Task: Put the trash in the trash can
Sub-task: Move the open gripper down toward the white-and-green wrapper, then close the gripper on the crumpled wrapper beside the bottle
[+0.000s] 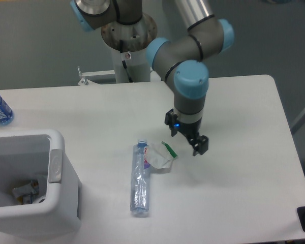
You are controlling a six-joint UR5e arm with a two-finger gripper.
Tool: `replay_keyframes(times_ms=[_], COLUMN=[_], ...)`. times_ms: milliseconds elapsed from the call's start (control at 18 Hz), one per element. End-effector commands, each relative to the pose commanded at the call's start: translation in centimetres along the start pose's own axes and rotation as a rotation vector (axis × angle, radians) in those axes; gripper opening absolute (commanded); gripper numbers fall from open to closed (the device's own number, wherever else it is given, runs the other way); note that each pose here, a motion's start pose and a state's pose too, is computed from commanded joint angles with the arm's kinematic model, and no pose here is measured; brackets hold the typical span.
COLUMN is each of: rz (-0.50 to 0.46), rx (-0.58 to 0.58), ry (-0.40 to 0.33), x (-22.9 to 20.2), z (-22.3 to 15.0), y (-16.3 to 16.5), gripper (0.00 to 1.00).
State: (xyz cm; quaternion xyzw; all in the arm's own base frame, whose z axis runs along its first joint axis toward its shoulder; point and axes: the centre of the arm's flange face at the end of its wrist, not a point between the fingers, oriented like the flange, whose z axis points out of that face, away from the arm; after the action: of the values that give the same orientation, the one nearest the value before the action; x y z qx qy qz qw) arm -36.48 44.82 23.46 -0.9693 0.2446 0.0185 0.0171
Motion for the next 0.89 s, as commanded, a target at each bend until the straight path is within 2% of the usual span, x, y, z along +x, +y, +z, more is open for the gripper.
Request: replay_keyframes(times_ms=[889], rz=[0.006], rx=[-0.007], ry=[0.037], x=[2.5], z=[2.7], y=[-3.7], gripper=[1.00])
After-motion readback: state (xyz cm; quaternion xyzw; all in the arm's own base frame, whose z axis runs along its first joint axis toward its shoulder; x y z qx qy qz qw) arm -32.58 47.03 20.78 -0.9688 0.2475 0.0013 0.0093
